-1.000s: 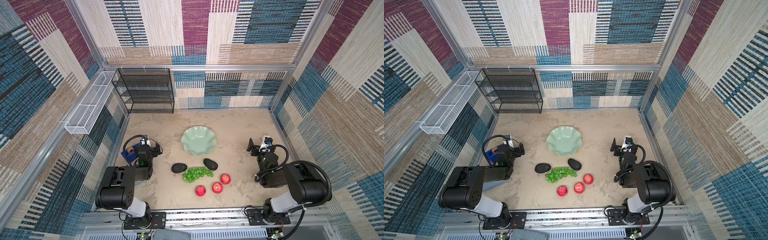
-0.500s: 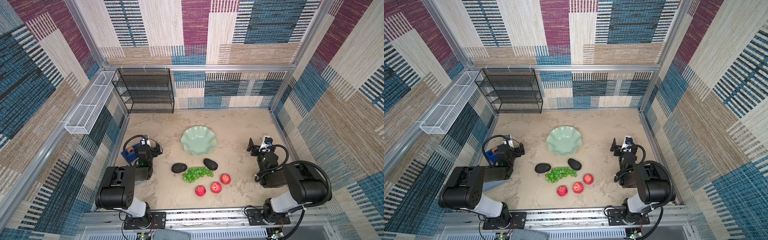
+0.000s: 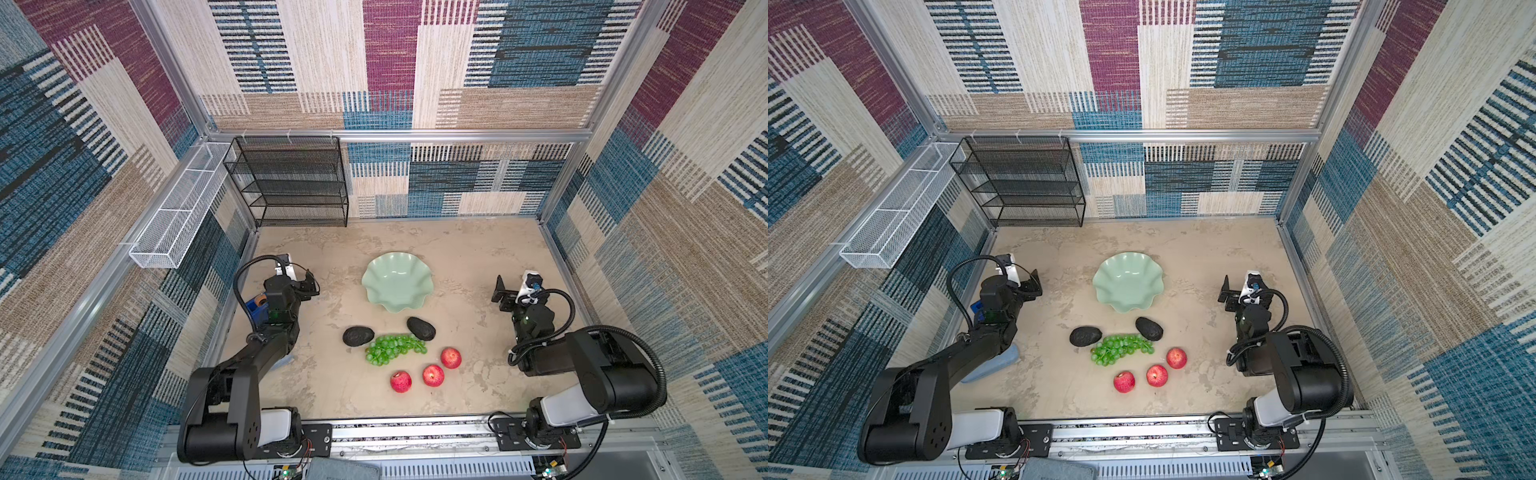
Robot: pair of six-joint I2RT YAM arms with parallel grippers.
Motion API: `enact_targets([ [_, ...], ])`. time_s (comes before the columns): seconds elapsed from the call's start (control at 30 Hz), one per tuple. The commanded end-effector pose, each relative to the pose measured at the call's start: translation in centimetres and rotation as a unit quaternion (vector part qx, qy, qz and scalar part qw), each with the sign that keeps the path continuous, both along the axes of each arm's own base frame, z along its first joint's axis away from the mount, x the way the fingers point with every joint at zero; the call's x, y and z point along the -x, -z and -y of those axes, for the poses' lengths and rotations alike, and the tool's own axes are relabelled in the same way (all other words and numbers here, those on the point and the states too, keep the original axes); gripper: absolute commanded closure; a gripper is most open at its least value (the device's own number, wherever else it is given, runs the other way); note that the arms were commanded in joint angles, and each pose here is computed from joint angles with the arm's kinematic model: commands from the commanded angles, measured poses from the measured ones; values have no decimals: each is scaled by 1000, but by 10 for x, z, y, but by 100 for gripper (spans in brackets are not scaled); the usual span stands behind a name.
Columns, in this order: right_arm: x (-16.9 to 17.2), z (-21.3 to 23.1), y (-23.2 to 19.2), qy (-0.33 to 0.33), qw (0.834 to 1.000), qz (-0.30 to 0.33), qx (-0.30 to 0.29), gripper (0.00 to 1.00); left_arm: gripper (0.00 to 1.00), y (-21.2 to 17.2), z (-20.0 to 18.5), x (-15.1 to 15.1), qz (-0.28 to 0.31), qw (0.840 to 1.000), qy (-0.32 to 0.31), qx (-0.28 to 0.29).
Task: Place and organize the fake fruits in the fruit bowl
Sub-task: 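Move the right gripper toward the red apples while the left arm lifts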
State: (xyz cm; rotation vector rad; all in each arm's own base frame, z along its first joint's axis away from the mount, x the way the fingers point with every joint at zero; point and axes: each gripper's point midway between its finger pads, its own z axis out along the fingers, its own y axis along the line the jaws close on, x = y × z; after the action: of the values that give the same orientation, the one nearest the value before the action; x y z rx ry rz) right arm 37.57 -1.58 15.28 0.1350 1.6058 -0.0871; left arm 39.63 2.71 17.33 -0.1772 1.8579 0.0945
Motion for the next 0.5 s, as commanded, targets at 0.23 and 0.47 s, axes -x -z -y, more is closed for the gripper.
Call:
enact_targets([
  [0.23, -23, -22, -97, -52, 979, -24, -197, 0, 7, -60, 5, 28, -3, 990, -31, 139],
  [0.47, 16, -129, -29, -144, 943, -250, -166, 7, 7, -100, 19, 71, -79, 989, 8, 128],
])
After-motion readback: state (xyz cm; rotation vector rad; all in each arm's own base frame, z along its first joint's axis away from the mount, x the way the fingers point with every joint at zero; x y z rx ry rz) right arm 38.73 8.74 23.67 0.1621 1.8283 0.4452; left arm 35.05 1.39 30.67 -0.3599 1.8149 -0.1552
